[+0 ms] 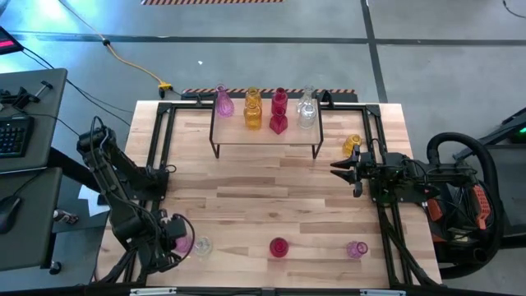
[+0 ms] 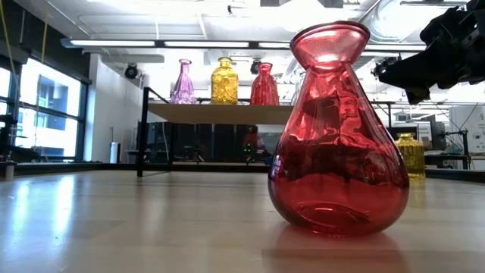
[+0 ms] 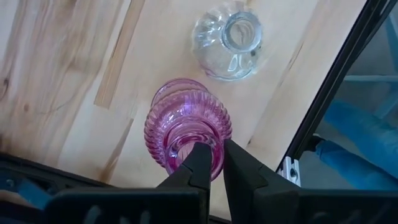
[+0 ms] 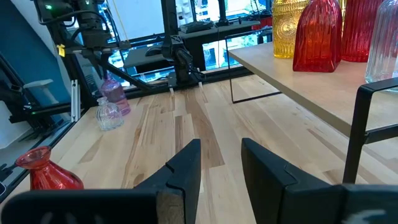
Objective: Sort vases onto shelf
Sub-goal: Put the left purple vase on the shelf and align it with the other purple vase
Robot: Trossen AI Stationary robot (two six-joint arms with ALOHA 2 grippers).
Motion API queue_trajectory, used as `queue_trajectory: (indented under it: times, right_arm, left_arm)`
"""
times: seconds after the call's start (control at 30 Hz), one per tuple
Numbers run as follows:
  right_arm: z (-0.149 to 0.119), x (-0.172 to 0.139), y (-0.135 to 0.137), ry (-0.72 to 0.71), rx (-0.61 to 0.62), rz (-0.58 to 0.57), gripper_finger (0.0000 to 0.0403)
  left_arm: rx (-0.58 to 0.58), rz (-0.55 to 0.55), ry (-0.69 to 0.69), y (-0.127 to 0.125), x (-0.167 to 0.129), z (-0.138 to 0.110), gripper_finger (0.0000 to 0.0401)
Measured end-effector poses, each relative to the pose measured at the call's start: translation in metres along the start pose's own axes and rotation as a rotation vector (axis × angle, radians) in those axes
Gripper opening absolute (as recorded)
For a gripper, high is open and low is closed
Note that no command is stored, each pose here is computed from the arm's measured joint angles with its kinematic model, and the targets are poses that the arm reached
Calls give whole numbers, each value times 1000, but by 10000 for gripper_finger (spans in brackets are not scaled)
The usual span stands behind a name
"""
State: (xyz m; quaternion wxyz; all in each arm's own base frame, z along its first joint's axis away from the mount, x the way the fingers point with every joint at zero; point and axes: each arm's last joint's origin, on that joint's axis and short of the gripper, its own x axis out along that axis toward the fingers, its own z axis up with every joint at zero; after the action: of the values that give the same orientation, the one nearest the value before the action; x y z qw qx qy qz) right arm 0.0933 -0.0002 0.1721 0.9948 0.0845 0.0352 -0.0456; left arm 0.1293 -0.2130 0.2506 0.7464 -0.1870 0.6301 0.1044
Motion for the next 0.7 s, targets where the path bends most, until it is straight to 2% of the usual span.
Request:
queue_trajectory:
  times: [0.23, 0.7]
  right_arm:
    - [0, 0, 0, 0, 0, 0, 99]
    - [0, 0, 0, -1, 0, 0, 99]
  left_arm:
    - [1, -2, 19, 6, -5, -1, 12]
    - [13, -85, 17, 20, -27, 9, 12]
